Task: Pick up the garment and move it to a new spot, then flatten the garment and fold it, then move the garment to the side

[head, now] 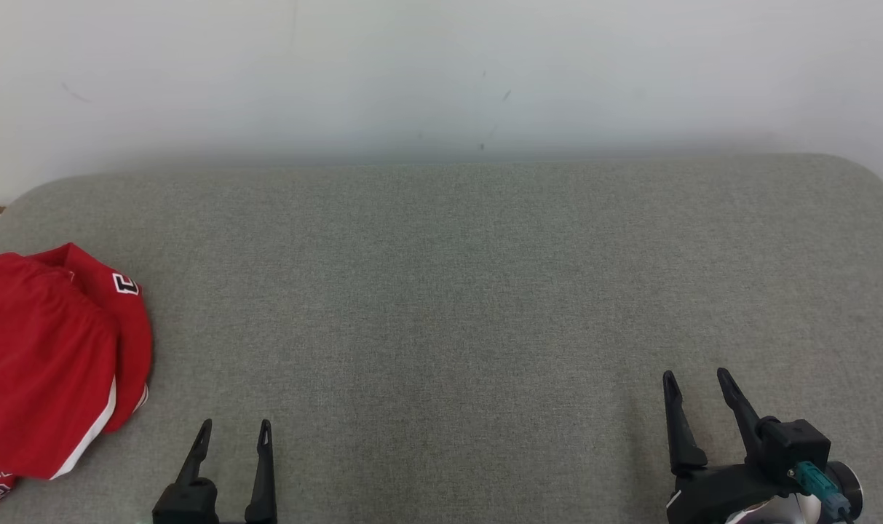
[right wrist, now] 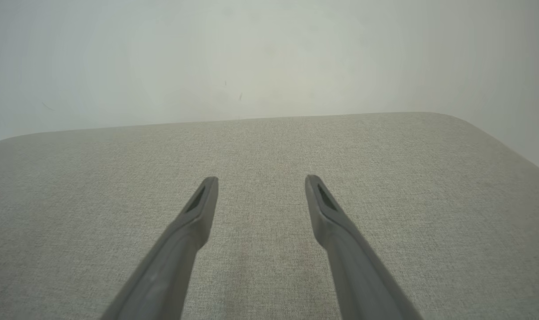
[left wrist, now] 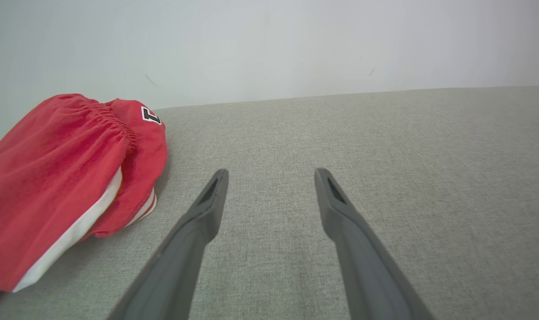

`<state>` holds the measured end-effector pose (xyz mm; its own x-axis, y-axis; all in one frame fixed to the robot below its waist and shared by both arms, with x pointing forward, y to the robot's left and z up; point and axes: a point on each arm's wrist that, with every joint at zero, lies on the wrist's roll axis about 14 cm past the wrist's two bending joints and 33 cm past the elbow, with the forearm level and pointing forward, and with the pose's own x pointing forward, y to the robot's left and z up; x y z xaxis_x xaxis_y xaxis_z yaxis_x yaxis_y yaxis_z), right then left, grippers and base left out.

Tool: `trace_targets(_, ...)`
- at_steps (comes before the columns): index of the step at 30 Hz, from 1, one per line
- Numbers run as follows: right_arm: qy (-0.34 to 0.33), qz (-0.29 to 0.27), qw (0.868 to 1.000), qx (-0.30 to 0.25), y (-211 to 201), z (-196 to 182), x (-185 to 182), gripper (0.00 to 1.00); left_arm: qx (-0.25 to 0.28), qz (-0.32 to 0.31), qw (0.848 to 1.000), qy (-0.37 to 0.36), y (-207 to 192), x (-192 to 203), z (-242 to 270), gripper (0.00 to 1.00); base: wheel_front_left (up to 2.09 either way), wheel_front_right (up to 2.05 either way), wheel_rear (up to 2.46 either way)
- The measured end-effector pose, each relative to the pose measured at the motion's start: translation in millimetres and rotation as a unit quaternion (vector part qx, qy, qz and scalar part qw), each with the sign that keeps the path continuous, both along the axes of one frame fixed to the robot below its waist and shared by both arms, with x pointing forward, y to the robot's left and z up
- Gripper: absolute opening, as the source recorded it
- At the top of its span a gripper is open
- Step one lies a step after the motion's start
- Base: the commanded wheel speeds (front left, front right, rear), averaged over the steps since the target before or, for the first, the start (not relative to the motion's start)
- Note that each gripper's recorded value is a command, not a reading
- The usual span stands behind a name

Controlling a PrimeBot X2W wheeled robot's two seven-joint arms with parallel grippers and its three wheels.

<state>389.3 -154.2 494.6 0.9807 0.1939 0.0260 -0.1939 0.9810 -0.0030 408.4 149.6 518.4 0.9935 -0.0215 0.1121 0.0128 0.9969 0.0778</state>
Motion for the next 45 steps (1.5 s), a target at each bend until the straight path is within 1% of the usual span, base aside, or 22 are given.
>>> trace_targets(13,-0.008,0.008,1.0,-0.002,6,4,3,1.0,0.0,0.008,1.0,-0.001,4,-2,0,1.0,0.0,0.0,0.0)
trace_targets(19,-0.008,0.035,0.999,0.002,24,4,5,1.0,-0.002,0.026,1.0,0.002,16,-6,-2,1.0,0.0,0.0,0.0)
trace_targets(25,-0.003,0.086,0.996,0.002,57,0,8,1.0,-0.006,0.065,0.998,0.005,43,-15,-4,1.0,0.0,0.0,0.0)
trace_targets(32,-0.001,0.151,0.989,0.005,101,-2,16,1.0,-0.01,0.117,0.993,0.013,79,-35,-8,1.0,0.0,0.0,0.0)
trace_targets(40,0.012,0.235,0.972,0.006,156,-11,12,1.0,-0.019,0.197,0.98,0.035,127,-74,-23,1.0,0.0,0.0,0.0)
trace_targets(41,0.012,0.235,0.972,0.006,156,-11,12,1.0,-0.019,0.197,0.98,0.035,127,-74,-23,1.0,0.0,0.0,0.0)
trace_targets(45,0.016,0.263,0.964,0.01,177,-14,11,1.0,-0.024,0.233,0.971,0.048,147,-94,-31,1.0,0.0,0.0,0.0)
